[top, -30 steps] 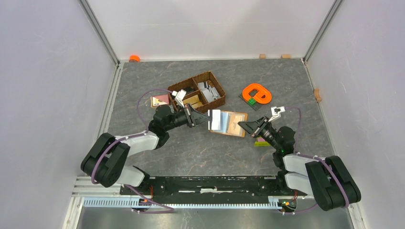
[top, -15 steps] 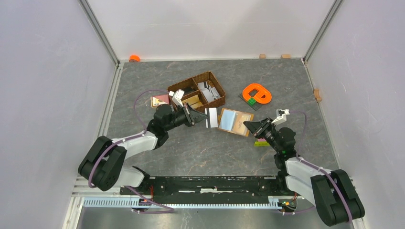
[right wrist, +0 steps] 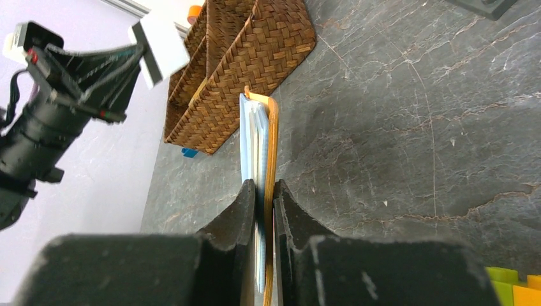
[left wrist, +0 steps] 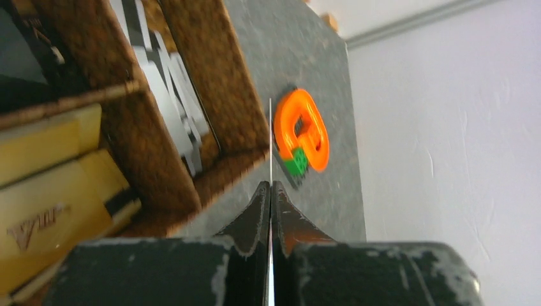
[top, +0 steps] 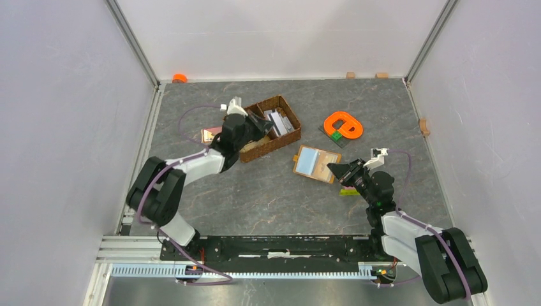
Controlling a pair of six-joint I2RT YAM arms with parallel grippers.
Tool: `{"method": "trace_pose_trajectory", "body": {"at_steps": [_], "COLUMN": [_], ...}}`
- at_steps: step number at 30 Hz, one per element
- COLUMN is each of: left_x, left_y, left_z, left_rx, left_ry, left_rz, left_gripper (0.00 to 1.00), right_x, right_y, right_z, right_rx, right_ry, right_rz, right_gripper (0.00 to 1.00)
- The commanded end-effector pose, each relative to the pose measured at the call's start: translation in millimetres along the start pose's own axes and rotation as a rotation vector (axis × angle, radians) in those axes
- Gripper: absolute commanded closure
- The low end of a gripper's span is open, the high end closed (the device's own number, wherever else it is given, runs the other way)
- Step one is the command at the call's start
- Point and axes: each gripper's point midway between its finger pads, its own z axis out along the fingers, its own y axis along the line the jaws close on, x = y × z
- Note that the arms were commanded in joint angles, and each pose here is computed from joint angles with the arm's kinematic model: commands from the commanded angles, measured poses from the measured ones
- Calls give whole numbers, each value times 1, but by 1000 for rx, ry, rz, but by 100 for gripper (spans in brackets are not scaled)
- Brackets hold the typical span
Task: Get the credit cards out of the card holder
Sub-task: Place the credit card in the storage box.
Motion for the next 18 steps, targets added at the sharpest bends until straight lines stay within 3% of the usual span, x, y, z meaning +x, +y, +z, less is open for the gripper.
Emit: {"method": "trace_pose_trajectory", "body": {"at_steps": [1, 7, 16, 18], "left_x": [-38, -35, -46, -50], "left_y": [14, 17, 44, 41], "left_z": [36, 81, 106, 107], "left_rx": [-172, -229, -335, -338], "left_ry": [-129, -70, -85, -82], "left_rz": [-61, -89, -40, -26], "left_gripper": [98, 98, 97, 86], "right_x": [-11, -12, -11, -12], "right_y": [7, 10, 10, 10], "right_z": [1, 1, 0, 0], "right_rx": [-24, -38, -36, -35], "right_ry": [-45, -46, -45, -47], "right_rz": [-17, -14, -8, -8], "right_gripper": [100, 100, 100, 100]}}
